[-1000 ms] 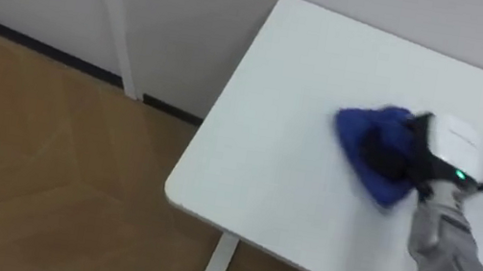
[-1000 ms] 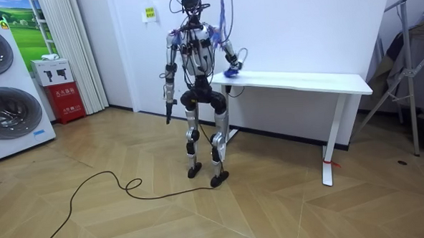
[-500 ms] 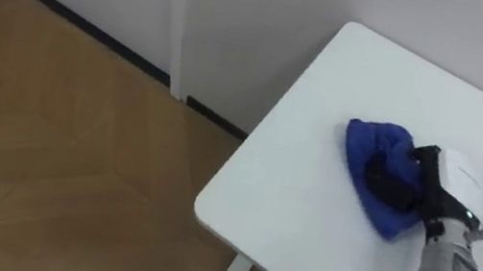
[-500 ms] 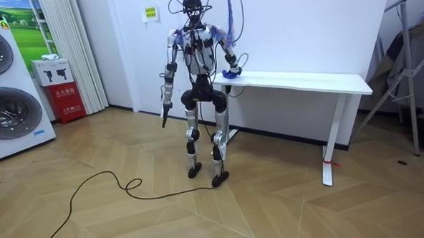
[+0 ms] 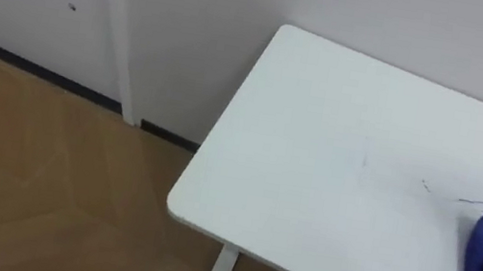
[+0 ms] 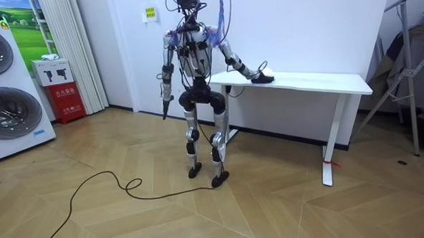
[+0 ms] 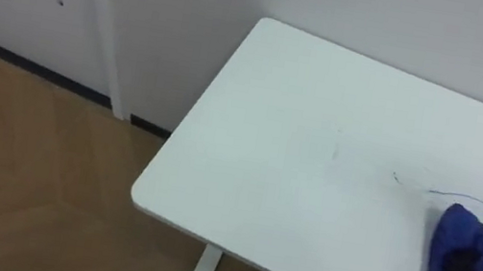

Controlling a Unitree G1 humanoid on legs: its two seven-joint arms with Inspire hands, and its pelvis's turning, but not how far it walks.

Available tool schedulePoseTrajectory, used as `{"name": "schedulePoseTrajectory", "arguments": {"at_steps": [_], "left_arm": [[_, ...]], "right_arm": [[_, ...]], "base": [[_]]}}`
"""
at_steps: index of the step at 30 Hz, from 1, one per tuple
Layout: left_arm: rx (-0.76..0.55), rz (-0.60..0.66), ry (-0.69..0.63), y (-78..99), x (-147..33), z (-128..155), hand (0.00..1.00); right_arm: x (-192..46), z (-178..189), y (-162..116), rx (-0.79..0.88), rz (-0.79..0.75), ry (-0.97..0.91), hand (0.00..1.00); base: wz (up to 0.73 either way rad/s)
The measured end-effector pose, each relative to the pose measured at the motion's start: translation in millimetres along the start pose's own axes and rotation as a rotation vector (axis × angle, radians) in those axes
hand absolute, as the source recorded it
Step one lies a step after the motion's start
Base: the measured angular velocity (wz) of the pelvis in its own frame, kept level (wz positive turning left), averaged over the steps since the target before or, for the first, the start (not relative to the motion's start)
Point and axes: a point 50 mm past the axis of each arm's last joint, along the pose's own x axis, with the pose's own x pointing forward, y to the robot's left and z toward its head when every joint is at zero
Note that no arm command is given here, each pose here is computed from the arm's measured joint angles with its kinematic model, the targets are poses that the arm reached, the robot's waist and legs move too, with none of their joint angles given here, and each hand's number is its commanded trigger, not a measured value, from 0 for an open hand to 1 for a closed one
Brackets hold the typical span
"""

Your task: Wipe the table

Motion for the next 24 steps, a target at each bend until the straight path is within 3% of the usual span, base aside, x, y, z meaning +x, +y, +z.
{"name": "schedulePoseTrajectory", "arguments": {"at_steps": [1,7,10,13,16,19,24], "left_arm": [[-0.001,-0.012,0.009,-2.7,0.0,-2,0.00],[0.049,-0.070,0.047,-13.6,4.0,3,0.00],[0.058,-0.075,0.052,-12.3,3.5,0,0.00],[0.063,-0.068,0.099,-8.8,1.0,-12,0.00],[0.051,-0.059,0.133,-4.9,-0.7,-20,0.00],[0.055,-0.040,0.146,2.5,-0.9,-23,0.00],[0.058,-0.026,0.062,7.7,7.0,9,0.00]], "right_arm": [[2,10,2,-0.003,0.005,-0.021,1.00],[6,180,17,-0.035,0.092,-0.505,1.00],[4,215,9,-0.008,0.089,-0.602,1.00],[15,217,1,-0.015,0.078,-0.575,1.00],[33,181,-3,-0.082,0.088,-0.438,1.00],[40,150,-5,0.001,0.111,-0.314,1.00],[48,126,-17,0.064,0.079,-0.247,1.00]], "base": [[-0.84],[0.00],[0.40],[0.49],[0.43],[0.12],[0.07]]}}
